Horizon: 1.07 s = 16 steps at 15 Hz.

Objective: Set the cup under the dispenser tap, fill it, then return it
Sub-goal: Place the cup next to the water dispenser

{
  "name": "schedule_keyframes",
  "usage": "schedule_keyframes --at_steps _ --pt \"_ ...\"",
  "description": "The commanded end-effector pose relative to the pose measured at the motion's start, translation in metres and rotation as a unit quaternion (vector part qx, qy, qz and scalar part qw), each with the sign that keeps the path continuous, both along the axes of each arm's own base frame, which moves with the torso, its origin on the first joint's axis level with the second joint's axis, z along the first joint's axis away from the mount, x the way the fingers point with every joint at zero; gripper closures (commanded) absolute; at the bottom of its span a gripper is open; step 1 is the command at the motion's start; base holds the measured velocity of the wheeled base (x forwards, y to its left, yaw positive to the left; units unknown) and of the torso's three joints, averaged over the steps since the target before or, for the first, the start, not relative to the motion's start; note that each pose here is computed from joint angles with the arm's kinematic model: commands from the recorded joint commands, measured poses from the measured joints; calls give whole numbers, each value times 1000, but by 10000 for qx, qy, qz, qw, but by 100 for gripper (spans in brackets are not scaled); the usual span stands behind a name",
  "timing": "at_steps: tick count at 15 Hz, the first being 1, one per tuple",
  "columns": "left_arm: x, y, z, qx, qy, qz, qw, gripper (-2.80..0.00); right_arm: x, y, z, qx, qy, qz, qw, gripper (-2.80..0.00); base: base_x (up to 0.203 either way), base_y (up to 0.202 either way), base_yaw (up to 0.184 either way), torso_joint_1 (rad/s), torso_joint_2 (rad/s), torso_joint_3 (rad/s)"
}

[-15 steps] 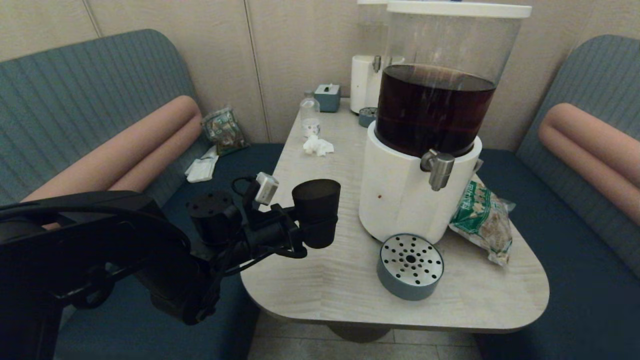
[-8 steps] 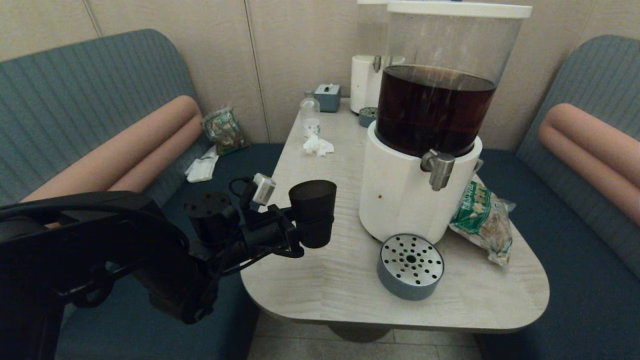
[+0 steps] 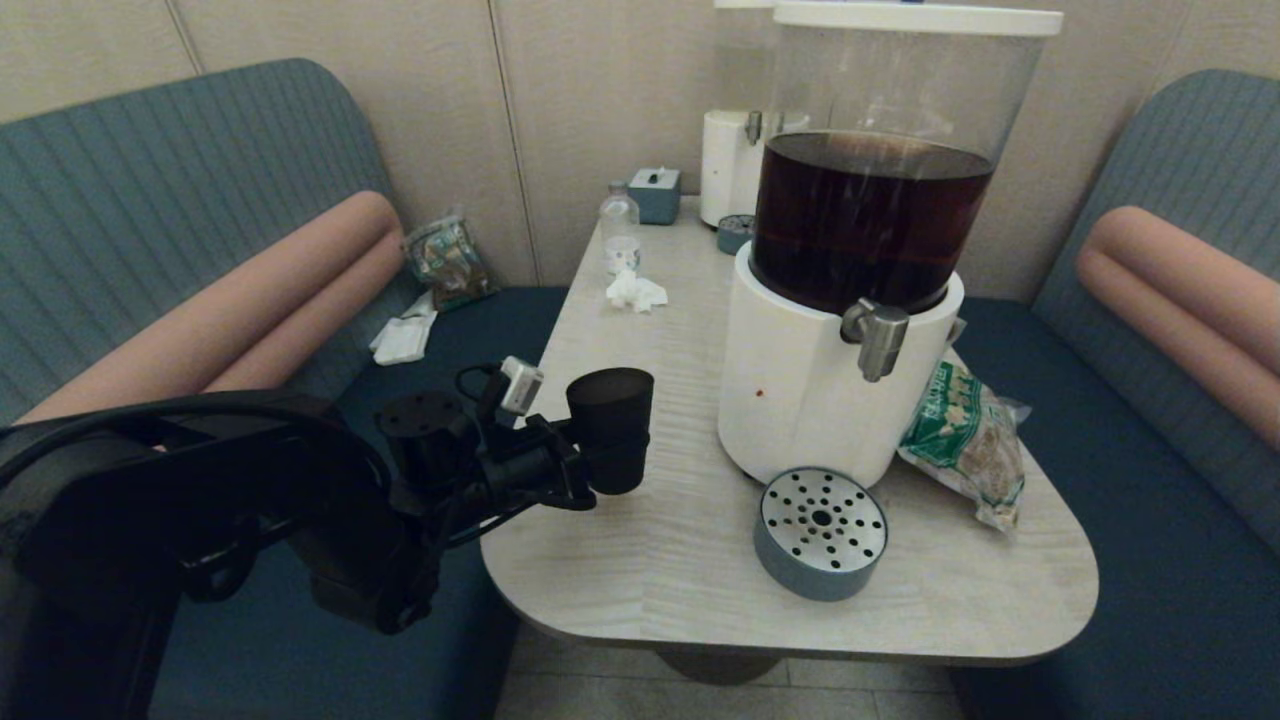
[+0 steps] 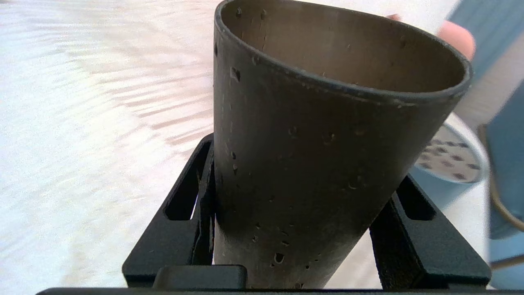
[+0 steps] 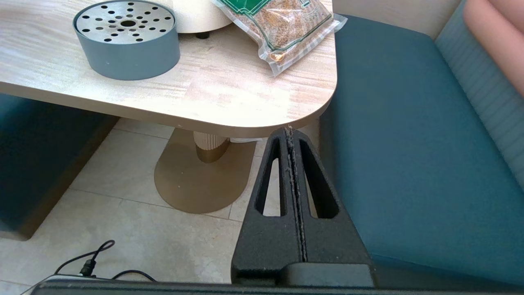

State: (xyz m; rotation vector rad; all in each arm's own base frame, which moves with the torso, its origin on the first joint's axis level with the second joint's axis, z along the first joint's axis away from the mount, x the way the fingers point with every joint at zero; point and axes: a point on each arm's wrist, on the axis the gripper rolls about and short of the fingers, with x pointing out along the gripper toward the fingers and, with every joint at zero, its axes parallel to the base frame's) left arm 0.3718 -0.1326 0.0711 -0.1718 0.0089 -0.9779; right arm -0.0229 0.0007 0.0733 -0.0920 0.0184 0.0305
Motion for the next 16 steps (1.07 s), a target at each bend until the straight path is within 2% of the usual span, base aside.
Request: schedule_keyframes --at_steps 1,6,16 --pt "15 10 -12 -7 10 158 9999 0 0 0 0 -6 8 6 10000 0 0 0 0 0 0 0" --pt "36 29 -25 -30 -21 422 9991 0 0 0 0 -6 15 6 10000 0 0 0 0 0 0 0" --pt "37 29 -29 -12 3 438 9990 0 0 0 0 -6 12 6 10000 0 0 0 0 0 0 0"
